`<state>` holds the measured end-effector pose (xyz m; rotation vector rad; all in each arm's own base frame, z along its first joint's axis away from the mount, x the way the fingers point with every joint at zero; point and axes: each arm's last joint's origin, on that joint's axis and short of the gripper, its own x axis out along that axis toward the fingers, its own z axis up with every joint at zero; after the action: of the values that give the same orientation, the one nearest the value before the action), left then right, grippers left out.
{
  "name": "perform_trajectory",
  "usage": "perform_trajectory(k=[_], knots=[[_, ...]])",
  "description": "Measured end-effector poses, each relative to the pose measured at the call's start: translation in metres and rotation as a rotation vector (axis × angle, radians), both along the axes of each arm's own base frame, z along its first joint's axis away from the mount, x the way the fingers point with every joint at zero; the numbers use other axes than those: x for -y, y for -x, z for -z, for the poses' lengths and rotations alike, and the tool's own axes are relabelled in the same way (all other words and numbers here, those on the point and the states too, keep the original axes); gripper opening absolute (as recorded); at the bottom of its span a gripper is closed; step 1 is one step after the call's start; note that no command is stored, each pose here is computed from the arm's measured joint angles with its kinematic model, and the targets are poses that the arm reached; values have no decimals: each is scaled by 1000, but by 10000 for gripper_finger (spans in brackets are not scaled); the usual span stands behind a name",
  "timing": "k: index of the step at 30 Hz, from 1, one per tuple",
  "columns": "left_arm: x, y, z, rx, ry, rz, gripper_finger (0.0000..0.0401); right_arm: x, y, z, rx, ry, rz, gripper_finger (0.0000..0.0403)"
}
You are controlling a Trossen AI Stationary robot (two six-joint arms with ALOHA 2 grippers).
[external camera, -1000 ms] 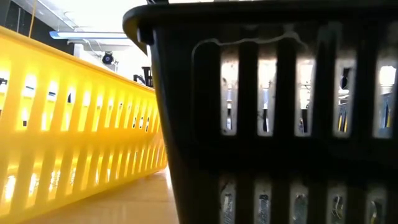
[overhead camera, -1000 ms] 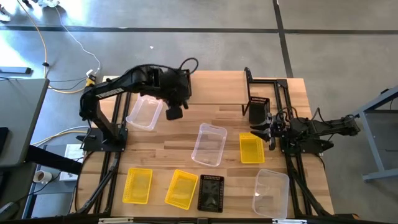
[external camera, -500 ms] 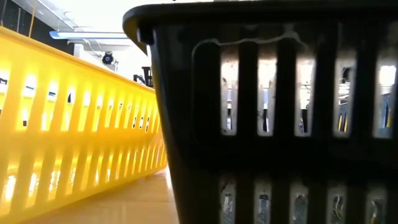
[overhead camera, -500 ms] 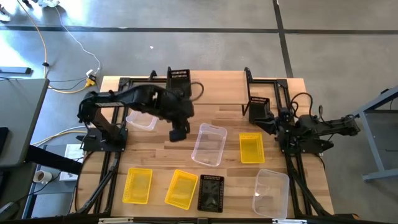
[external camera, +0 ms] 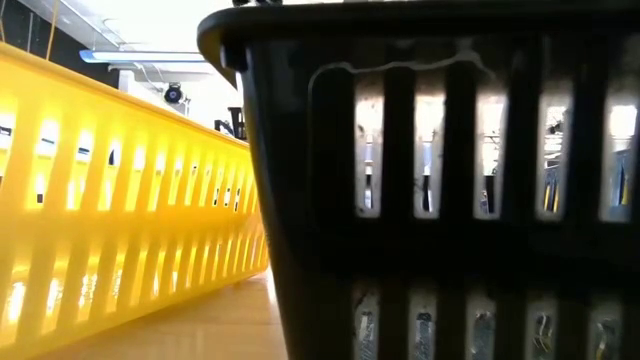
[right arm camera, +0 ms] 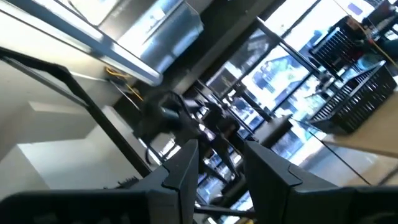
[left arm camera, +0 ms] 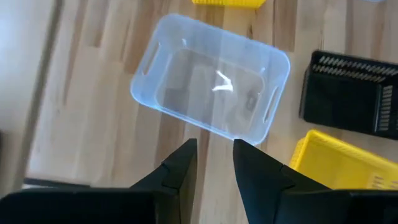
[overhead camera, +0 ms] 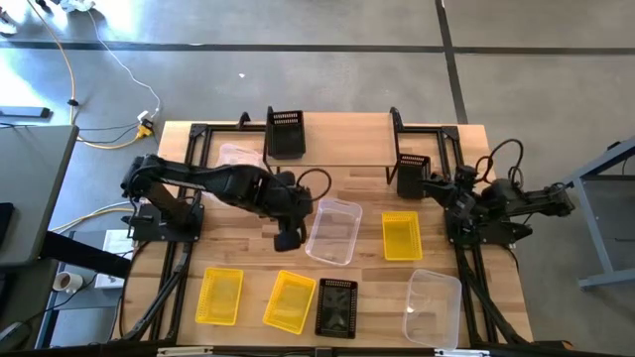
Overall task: Stack baskets on shelf by color
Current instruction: Put the center transparent bin on the shelf
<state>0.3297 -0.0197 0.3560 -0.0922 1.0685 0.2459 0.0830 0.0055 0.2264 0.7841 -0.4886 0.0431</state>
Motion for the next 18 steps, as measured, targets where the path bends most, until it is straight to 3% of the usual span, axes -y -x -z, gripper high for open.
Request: perform_trajectory(k=[7, 12, 18], knots=[[15, 2, 14, -35, 8, 11, 84, 1, 3, -23, -23, 54, 34, 112], [21, 14, 18, -52, 7, 27, 80, -1, -8, -48, -177, 110, 31, 112], [22, 43, 10, -5, -3, 10, 79, -7, -39, -74, -351, 122, -1, 112]])
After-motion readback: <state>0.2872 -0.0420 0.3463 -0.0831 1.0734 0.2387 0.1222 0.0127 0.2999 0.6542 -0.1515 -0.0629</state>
